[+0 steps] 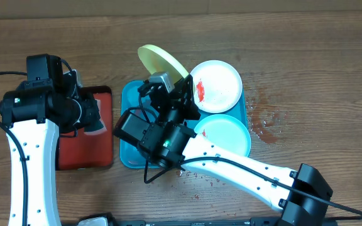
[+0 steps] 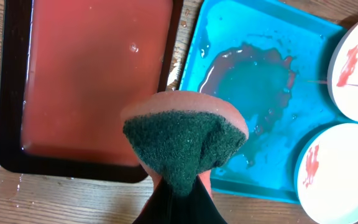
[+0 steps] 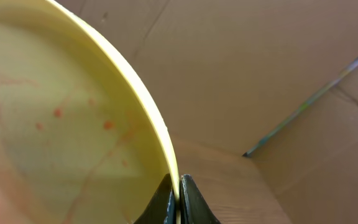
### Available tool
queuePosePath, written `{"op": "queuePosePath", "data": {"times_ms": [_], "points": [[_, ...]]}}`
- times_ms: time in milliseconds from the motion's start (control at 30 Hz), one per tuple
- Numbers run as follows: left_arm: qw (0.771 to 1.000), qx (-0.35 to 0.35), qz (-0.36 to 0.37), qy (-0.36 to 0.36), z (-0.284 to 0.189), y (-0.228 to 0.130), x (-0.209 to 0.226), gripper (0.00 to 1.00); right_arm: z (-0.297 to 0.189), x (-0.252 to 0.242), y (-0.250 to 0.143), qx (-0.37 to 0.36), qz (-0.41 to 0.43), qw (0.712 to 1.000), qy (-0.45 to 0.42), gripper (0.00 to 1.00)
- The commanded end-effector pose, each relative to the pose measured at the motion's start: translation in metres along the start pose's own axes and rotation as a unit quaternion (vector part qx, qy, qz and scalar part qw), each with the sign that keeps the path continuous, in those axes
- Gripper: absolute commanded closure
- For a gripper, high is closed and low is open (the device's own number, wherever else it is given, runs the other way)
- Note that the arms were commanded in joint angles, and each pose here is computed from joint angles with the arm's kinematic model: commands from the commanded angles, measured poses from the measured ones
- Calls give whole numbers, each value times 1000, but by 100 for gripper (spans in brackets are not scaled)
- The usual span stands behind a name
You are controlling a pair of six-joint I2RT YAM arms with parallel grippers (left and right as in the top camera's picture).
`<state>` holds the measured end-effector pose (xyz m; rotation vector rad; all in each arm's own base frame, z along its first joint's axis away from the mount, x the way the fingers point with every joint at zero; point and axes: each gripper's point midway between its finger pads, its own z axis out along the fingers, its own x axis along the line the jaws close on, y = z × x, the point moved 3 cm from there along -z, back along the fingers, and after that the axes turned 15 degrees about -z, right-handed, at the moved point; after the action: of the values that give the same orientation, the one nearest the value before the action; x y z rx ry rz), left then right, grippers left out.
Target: Clean dirty plates on tray and stack at the side
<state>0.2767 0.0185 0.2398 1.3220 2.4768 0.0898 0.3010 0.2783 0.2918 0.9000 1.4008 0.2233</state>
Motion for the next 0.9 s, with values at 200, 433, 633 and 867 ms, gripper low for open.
{"op": "queuePosePath", "data": {"times_ms": [200, 433, 633, 867], "points": [[1000, -2, -5, -11, -1, 0, -1, 96, -7, -16, 9, -16, 9, 999, -36, 96], [1000, -2, -5, -11, -1, 0, -1, 96, -7, -16, 9, -16, 9, 999, -36, 96], [1000, -3, -5, -9, -1, 1, -1, 96, -7, -16, 9, -16, 9, 999, -36, 96], [1000, -1, -5, -8, -1, 0, -1, 96, -7, -16, 9, -15, 9, 999, -34, 96]]}}
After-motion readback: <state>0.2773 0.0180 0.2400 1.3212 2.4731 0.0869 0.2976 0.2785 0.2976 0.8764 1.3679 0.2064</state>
